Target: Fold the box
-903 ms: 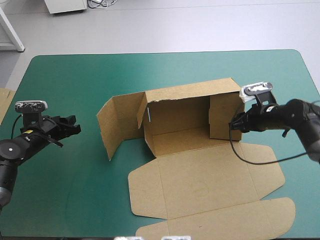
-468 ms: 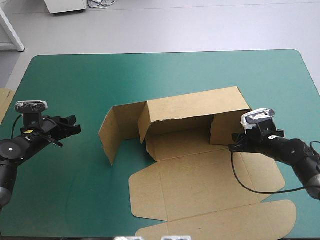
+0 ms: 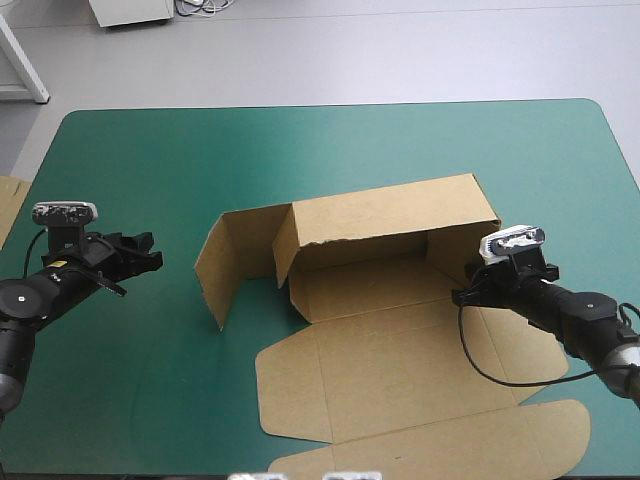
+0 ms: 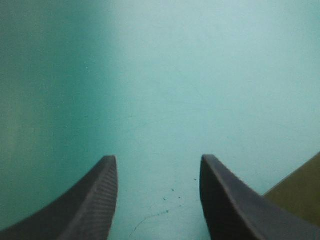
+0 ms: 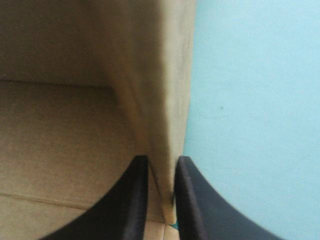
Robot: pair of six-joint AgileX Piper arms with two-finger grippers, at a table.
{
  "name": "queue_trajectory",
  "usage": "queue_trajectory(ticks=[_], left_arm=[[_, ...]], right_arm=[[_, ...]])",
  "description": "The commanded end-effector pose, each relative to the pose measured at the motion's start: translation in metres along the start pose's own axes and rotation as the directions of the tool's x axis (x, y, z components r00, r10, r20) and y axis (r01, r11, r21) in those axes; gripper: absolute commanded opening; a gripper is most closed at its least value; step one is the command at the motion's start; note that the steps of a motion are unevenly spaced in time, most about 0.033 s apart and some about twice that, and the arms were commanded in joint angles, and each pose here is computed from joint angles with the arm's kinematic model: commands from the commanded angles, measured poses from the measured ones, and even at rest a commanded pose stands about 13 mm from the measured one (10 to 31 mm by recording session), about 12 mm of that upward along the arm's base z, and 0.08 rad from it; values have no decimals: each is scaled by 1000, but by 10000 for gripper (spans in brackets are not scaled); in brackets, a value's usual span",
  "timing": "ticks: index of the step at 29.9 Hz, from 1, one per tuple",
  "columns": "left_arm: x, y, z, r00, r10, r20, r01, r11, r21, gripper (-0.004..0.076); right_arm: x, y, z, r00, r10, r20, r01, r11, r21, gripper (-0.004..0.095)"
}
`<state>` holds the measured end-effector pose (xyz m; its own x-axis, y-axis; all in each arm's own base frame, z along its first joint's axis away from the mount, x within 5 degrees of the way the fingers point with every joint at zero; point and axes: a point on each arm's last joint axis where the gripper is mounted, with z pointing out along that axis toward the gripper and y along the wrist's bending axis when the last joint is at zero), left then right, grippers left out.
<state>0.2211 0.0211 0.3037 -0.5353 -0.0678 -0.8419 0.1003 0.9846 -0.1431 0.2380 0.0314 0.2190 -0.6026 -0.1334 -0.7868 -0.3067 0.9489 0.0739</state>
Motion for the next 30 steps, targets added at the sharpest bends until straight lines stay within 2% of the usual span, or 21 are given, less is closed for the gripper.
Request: queue_trajectory(ticks=[1, 8, 11, 16, 21, 24, 30], left_arm=[[-13, -3, -7, 997, -25, 74, 25, 1000, 1, 366], [-13, -3, -7, 997, -13, 75, 13, 1000, -1, 366], [-13, -3, -7, 997, -13, 73, 13, 1000, 2, 366], [-12, -3, -7, 997, -11, 70, 10, 1000, 4, 366], [-12, -4, -7, 998, -11, 63, 10, 1000, 12, 366], [-12, -4, -7, 998, -11, 62, 10, 1000, 14, 366], [-11, -5, -7, 998, -15, 61, 14, 1000, 20, 366]], right_arm=[[-10, 4, -5, 999, -13, 46, 14, 999, -36, -12], [-22, 6, -9, 997, 75, 13, -74, 995, -63, -9], [-41, 4, -15, 996, 78, -40, -80, 995, -55, -9], [-76, -2, -24, 973, 104, -206, -108, 994, -11, -9], [-109, -6, -23, 957, 109, -269, -119, 993, -20, 0], [-122, -9, -15, 939, 110, -326, -125, 992, -24, 2], [-134, -9, 11, 856, 107, -506, -150, 988, -45, 2]])
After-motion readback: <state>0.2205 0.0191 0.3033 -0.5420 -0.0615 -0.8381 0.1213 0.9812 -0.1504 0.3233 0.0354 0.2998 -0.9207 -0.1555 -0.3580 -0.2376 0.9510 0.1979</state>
